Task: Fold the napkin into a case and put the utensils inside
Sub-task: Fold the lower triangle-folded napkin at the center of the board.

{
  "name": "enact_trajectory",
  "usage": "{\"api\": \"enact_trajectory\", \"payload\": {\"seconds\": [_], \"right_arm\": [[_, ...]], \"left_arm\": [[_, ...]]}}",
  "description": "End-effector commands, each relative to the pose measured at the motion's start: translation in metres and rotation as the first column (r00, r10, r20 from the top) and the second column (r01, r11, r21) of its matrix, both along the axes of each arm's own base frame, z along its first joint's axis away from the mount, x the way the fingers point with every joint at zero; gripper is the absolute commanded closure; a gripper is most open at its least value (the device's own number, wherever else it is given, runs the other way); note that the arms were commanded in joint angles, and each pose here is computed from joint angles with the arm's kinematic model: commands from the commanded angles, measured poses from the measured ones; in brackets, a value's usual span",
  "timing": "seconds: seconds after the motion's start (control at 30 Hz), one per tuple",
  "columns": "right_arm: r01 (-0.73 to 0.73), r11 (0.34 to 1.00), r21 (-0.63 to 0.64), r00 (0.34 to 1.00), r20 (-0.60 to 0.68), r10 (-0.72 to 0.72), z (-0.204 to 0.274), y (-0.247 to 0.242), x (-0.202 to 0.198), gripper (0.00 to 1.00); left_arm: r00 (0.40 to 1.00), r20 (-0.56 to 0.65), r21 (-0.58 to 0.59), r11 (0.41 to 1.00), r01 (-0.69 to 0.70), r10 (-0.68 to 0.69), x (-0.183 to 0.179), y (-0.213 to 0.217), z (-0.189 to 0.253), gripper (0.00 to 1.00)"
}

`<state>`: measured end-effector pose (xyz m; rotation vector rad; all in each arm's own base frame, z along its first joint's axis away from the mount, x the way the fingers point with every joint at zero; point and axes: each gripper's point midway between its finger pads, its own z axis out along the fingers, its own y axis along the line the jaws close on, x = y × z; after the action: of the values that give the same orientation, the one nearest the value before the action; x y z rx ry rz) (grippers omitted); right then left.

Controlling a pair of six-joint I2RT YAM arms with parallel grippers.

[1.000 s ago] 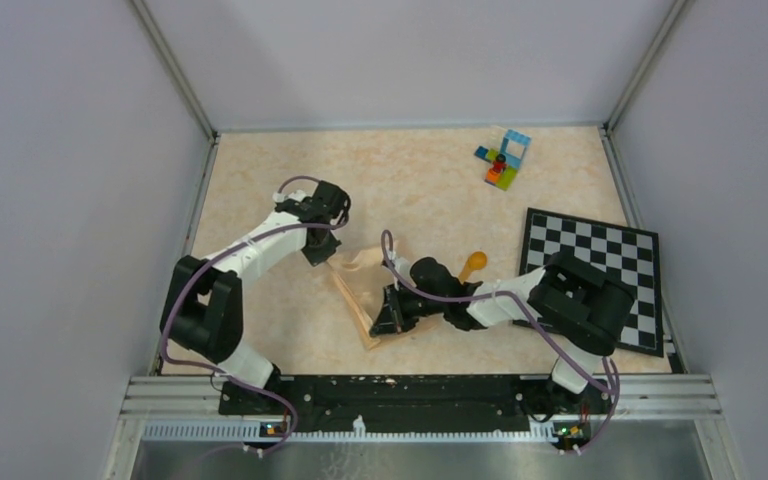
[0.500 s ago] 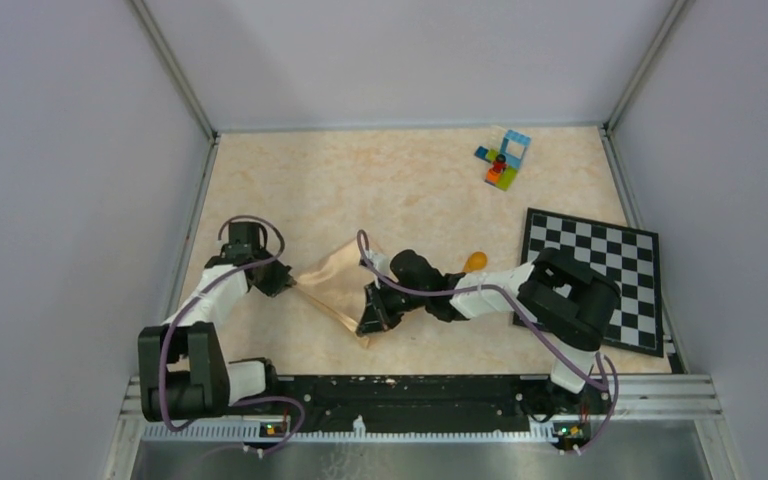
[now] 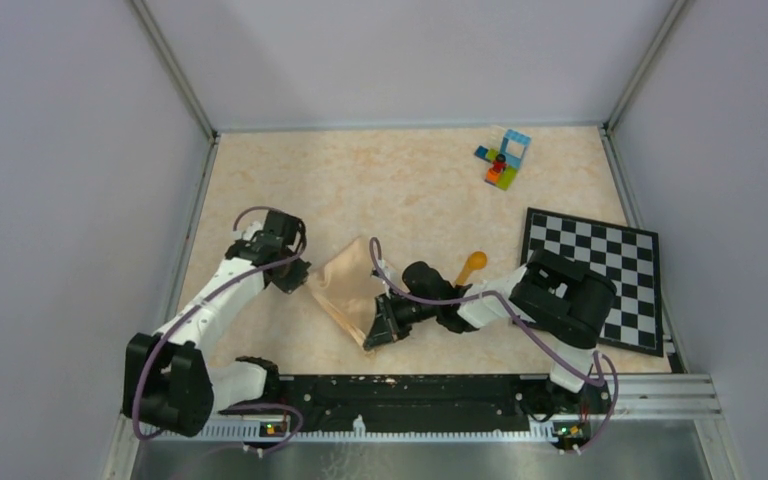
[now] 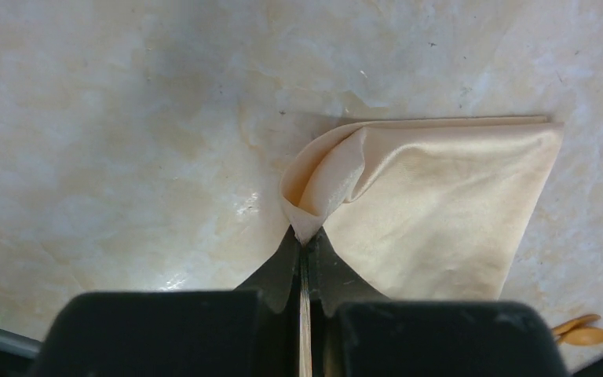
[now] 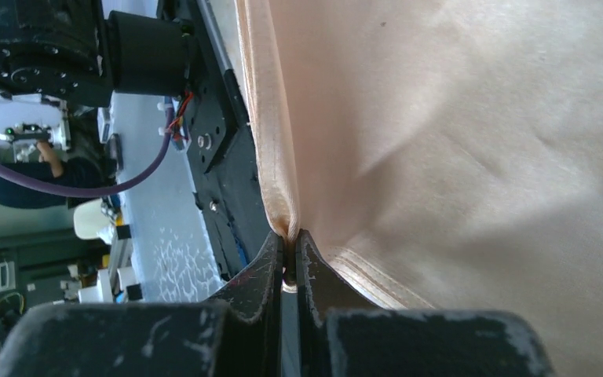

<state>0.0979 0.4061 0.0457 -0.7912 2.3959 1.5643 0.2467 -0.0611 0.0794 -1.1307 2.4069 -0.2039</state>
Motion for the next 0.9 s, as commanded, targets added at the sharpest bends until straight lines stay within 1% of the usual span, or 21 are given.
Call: {"api": "enact_trajectory", "payload": {"seconds": [0.0, 0.1, 0.27, 0.43, 0.63, 0.87], "right_arm": [[0.025, 1.0, 0.013, 0.998, -0.055, -0.024, 0.001, -0.01, -0.002, 1.0], [0.05, 0.999, -0.007, 0.997, -0.059, -0.05, -0.006, -0.019, 0.002, 1.0], [0.072, 0.996, -0.058, 0.997, -0.023, -0.073, -0.012, -0.032, 0.009, 1.0], [0.083, 0.99, -0.113, 0.996, 0.019, -0.081, -0.018, -0.04, 0.014, 1.0], [0.096, 0.988, -0.121, 0.995, 0.027, -0.093, -0.019, -0.045, 0.015, 1.0], [0.114, 0.988, -0.107, 0.993, 0.039, -0.111, -0.015, -0.052, 0.022, 0.99]], "left_arm": [[0.99, 0.014, 0.131, 0.982, -0.14, 0.139, 0.025, 0.009, 0.011, 1.0], [0.99, -0.007, 0.167, 0.976, -0.141, 0.144, 0.035, 0.002, 0.01, 1.0], [0.99, -0.039, 0.229, 0.966, -0.122, 0.134, 0.05, -0.021, 0.014, 1.0], [0.988, -0.103, 0.291, 0.953, -0.082, 0.116, 0.056, -0.04, 0.003, 1.0], [0.99, -0.133, 0.306, 0.952, 0.006, 0.036, 0.069, -0.066, -0.011, 1.0], [0.99, -0.134, 0.294, 0.952, 0.082, -0.044, 0.083, -0.081, -0.022, 1.0]]}}
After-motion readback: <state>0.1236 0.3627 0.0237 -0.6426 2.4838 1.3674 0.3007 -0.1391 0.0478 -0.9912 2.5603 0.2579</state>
